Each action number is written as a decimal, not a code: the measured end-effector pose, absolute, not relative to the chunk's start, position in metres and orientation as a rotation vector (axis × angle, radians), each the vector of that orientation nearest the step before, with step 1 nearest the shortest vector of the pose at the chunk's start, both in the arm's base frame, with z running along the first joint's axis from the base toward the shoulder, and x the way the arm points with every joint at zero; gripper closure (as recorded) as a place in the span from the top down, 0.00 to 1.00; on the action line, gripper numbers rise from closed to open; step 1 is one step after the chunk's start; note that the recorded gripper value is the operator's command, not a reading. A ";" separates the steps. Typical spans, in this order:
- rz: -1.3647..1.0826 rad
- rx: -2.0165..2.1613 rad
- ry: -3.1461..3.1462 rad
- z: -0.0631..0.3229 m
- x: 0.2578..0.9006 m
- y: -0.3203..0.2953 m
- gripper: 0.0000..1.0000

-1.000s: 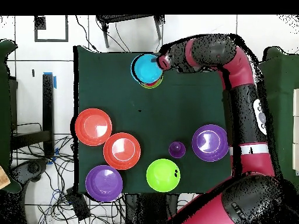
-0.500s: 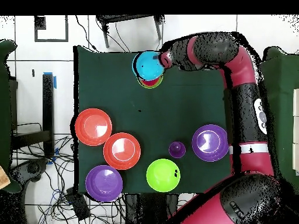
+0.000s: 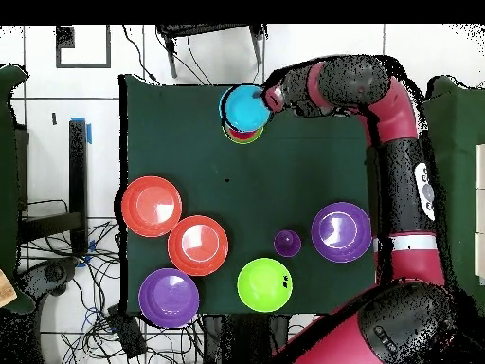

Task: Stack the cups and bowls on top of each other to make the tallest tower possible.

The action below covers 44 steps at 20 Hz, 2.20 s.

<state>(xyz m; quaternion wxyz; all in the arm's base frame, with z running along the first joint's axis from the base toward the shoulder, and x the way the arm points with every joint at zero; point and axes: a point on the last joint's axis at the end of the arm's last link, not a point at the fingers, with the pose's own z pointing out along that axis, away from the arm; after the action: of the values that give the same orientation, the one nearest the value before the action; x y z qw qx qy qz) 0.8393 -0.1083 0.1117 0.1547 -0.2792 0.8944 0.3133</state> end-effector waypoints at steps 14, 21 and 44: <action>0.924 -0.791 2.593 0.098 0.820 -0.124 0.00; 0.939 -0.797 2.601 0.094 0.813 -0.124 0.00; 0.988 -0.838 2.602 0.085 0.793 -0.109 0.00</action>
<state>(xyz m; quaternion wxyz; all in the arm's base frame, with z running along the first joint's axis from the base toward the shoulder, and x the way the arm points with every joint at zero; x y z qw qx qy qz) 0.7926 -0.1089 0.0847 0.1171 -0.2862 0.8890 0.3377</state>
